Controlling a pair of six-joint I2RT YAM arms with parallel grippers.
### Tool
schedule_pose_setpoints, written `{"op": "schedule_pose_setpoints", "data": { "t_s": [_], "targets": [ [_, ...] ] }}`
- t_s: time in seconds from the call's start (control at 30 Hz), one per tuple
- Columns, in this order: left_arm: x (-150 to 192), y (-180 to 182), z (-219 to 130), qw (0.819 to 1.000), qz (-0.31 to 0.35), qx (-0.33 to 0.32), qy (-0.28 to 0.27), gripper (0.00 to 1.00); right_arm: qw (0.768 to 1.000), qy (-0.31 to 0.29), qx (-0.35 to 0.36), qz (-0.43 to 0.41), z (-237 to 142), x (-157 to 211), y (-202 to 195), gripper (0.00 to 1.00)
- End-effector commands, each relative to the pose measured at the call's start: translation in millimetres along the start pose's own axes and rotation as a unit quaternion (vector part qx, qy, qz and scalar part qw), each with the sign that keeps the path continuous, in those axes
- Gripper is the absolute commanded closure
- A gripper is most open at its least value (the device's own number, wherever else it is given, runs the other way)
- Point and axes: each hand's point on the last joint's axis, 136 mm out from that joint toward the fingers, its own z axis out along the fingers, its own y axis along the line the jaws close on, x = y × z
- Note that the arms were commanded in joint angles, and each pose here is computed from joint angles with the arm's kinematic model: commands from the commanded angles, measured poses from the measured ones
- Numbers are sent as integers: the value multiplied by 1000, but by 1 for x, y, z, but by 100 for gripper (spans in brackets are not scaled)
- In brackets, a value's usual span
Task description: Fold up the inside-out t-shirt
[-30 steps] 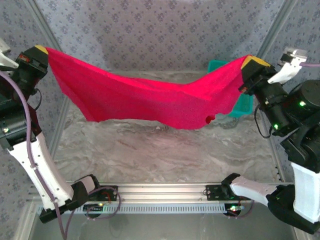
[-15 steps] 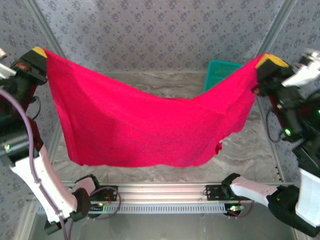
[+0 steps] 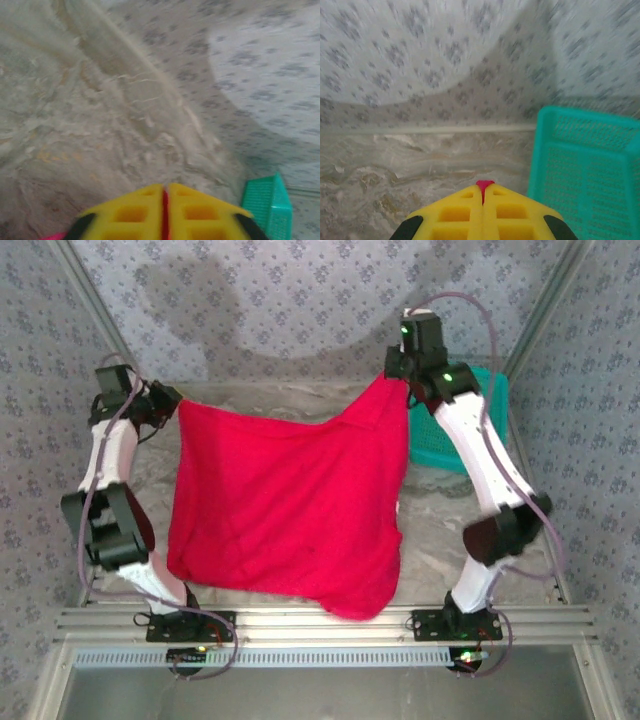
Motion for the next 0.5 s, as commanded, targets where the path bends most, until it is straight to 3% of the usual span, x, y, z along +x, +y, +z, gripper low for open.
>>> {"op": "schedule_pose_setpoints", "data": {
  "t_s": [0.0, 0.03, 0.07, 0.13, 0.23, 0.47],
  "targets": [
    [-22, -1, 21, 1000, 27, -10, -12, 76, 998, 57, -22, 28, 51, 15, 14, 95],
    [-21, 0, 24, 999, 30, -19, -5, 70, 996, 80, -20, 33, 64, 23, 16, 85],
    [-19, 0, 22, 999, 37, -31, -6, 63, 994, 96, -18, 37, 72, 29, 18, 69],
    [-12, -1, 12, 997, 55, -53, -14, 58, 991, 123, -20, 48, 75, 40, 22, 52],
    [20, -2, -10, 996, 71, -61, 0, 62, 983, 178, -16, 52, 63, 73, 31, 48],
    [171, 48, -39, 987, 87, -84, 102, 64, 952, 284, -93, 67, -7, 214, 79, 49]
  ]
}}
